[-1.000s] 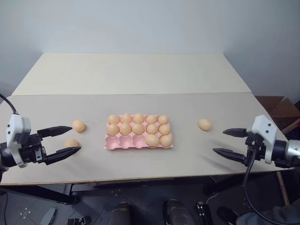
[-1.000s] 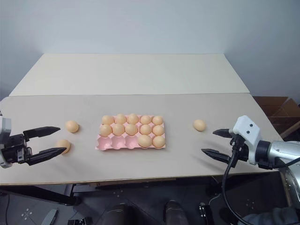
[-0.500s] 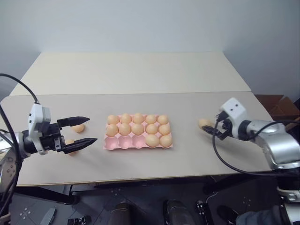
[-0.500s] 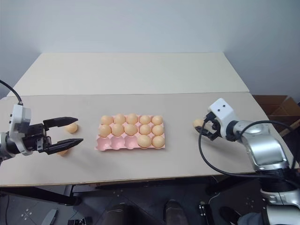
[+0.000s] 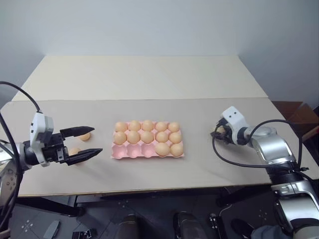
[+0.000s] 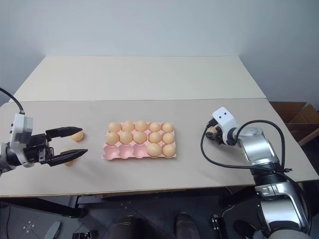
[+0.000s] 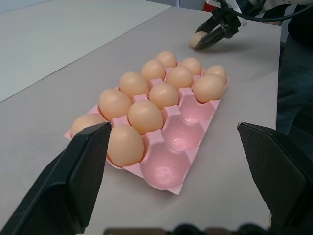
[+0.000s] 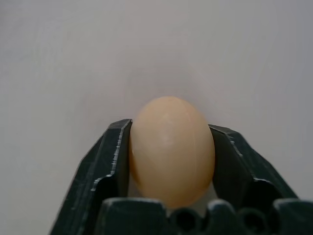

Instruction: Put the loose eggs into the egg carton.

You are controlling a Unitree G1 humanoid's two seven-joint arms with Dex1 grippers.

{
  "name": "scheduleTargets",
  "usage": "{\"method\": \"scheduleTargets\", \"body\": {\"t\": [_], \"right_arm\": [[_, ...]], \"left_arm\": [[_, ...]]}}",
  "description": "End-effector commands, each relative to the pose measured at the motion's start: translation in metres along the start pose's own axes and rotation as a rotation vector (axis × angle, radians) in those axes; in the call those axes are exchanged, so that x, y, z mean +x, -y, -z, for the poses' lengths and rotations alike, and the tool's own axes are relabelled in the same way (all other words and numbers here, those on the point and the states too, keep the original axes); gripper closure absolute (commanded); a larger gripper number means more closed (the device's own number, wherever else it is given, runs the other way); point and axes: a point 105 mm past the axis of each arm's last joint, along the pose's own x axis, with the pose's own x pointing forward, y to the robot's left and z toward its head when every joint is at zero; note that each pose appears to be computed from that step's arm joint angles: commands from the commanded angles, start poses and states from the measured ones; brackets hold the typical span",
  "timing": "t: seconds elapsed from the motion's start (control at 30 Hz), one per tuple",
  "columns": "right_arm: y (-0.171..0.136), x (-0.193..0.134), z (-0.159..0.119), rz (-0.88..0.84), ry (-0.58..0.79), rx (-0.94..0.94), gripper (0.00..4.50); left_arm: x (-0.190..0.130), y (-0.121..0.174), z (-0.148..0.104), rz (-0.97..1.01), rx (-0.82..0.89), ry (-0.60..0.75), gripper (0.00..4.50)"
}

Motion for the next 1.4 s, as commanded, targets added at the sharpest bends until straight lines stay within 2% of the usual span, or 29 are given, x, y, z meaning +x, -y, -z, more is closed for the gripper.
{"method": "scheduleTargets", "body": {"t": [0.03,0.17,0.33,0.43,0.53,0.7,0.77,0.83,0.87,1.03,1.2,1.23,1.4], "right_arm": [[-0.006,-0.018,-0.038,-0.006,0.132,-0.054,2.79],[-0.050,-0.042,-0.087,-0.129,0.295,-0.101,2.79],[-0.125,-0.050,-0.123,-0.302,0.414,-0.156,2.79],[-0.164,-0.047,-0.133,-0.401,0.435,-0.181,2.79],[-0.189,-0.035,-0.132,-0.439,0.403,-0.206,2.79],[-0.210,-0.025,-0.130,-0.475,0.372,-0.224,2.79],[-0.213,-0.020,-0.125,-0.482,0.353,-0.233,2.79],[-0.214,-0.014,-0.120,-0.475,0.331,-0.257,2.11],[-0.214,-0.014,-0.122,-0.482,0.333,-0.242,1.88],[-0.215,-0.019,-0.133,-0.496,0.376,-0.222,0.12],[-0.185,-0.042,-0.149,-0.445,0.463,-0.189,0.05],[-0.170,-0.050,-0.148,-0.429,0.481,-0.180,0.05],[-0.104,-0.085,-0.123,-0.332,0.505,-0.170,0.05]], "left_arm": [[-0.005,-0.001,-0.014,-0.010,0.070,0.006,0.00],[-0.009,-0.003,-0.015,-0.026,0.071,0.001,0.00],[-0.014,-0.004,-0.012,-0.035,0.055,-0.015,0.00],[-0.014,-0.004,-0.013,-0.026,0.053,-0.016,0.00],[-0.013,-0.004,-0.013,-0.027,0.054,-0.014,0.00],[-0.014,-0.001,-0.011,-0.026,0.048,-0.017,0.00],[-0.015,-0.001,-0.011,-0.029,0.048,-0.020,0.00],[-0.016,-0.001,-0.011,-0.036,0.049,-0.021,0.00],[-0.017,-0.001,-0.012,-0.037,0.050,-0.020,0.00],[-0.019,0.001,-0.010,-0.039,0.042,-0.023,0.00],[-0.019,-0.001,-0.011,-0.046,0.052,-0.023,0.00],[-0.020,-0.002,-0.011,-0.046,0.054,-0.023,0.00],[-0.025,-0.002,-0.008,-0.055,0.052,-0.030,0.00]]}}
